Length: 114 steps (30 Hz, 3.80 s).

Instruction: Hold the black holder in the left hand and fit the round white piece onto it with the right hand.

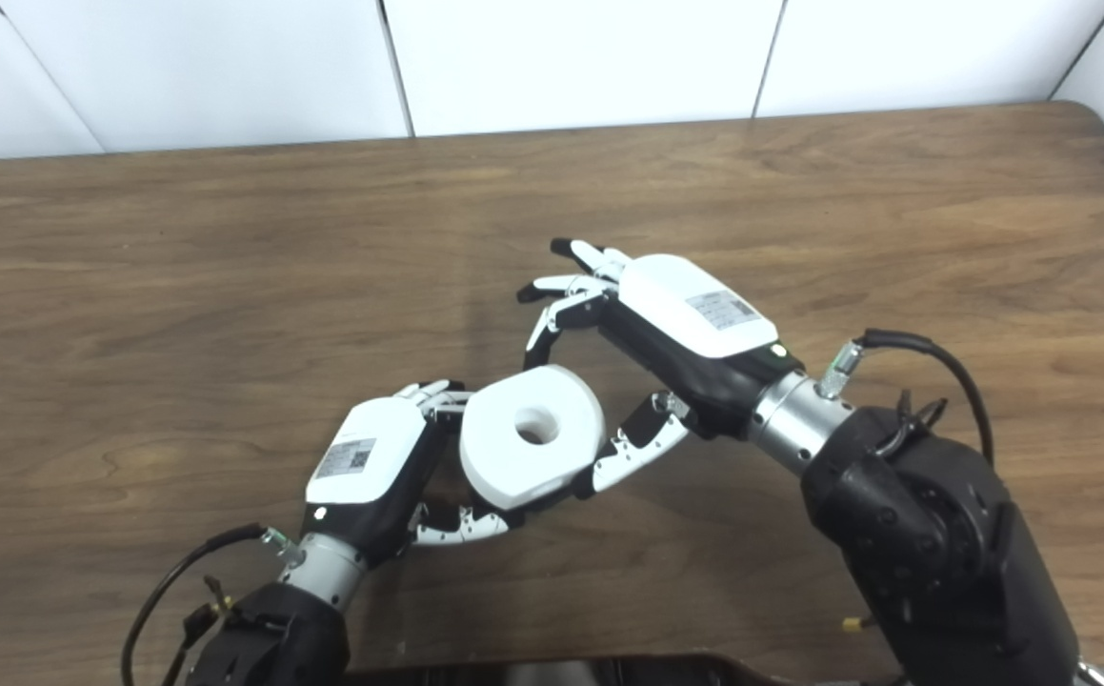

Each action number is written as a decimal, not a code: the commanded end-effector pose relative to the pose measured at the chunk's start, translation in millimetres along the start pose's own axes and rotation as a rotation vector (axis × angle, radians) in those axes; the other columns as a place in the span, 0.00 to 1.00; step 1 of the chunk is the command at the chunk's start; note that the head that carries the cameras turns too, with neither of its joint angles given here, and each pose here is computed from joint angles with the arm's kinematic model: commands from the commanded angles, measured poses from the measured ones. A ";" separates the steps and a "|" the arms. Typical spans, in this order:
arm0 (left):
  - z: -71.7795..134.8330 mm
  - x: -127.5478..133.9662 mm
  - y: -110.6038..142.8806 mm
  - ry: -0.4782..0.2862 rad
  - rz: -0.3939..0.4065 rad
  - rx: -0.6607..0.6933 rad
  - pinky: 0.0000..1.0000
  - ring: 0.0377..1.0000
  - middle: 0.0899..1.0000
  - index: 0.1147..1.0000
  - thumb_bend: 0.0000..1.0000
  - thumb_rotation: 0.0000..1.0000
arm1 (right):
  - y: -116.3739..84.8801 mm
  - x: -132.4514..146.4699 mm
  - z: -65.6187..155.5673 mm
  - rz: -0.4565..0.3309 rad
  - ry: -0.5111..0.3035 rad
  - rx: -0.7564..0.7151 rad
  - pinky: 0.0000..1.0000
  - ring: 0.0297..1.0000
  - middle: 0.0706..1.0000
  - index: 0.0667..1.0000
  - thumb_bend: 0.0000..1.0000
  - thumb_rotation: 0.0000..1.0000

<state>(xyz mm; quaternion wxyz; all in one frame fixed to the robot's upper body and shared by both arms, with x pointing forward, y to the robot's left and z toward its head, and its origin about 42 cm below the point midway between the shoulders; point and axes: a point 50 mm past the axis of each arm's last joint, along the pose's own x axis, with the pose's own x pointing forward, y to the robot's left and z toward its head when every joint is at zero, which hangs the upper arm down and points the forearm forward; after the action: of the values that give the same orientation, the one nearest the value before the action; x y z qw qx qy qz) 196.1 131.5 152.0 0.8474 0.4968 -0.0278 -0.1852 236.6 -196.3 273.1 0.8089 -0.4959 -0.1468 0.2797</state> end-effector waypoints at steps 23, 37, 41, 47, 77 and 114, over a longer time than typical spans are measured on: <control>4.0 -2.7 -6.4 0.011 -0.057 -0.041 0.90 0.89 0.78 0.42 0.52 0.05 | -2.5 3.8 8.1 -0.070 -0.050 -0.144 1.00 1.00 0.86 0.45 0.51 0.15; 5.6 -2.4 -5.9 0.011 -0.052 -0.042 0.91 0.89 0.77 0.42 0.52 0.05 | -8.2 3.9 12.8 -0.071 -0.061 -0.175 1.00 1.00 0.85 0.45 0.51 0.15; 5.7 -2.2 -4.8 0.011 -0.057 -0.035 0.90 0.89 0.78 0.42 0.52 0.05 | -11.6 2.7 13.1 -0.056 -0.054 -0.179 1.00 1.00 0.85 0.45 0.51 0.15; 5.6 -2.4 -4.2 0.012 -0.055 -0.037 0.90 0.89 0.78 0.42 0.52 0.05 | -13.1 0.8 11.6 -0.033 -0.048 -0.185 1.00 1.00 0.84 0.45 0.52 0.15; 9.0 -1.4 -4.9 0.012 -0.053 -0.041 0.90 0.89 0.78 0.42 0.52 0.05 | 10.1 3.7 10.8 -0.027 -0.033 -0.179 1.00 1.00 0.84 0.45 0.52 0.15; 14.0 -6.8 -0.4 0.006 -0.049 -0.053 0.91 0.89 0.77 0.42 0.52 0.05 | 18.4 11.0 -13.3 0.022 0.044 -0.175 1.00 1.00 0.84 0.45 0.52 0.15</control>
<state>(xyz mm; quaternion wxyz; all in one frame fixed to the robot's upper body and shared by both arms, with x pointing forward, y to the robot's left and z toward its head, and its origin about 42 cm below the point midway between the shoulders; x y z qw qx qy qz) 193.5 130.1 158.3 0.8464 0.4970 -0.0204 -0.1899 242.7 -191.9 250.9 0.7662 -0.5655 -0.1456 0.2683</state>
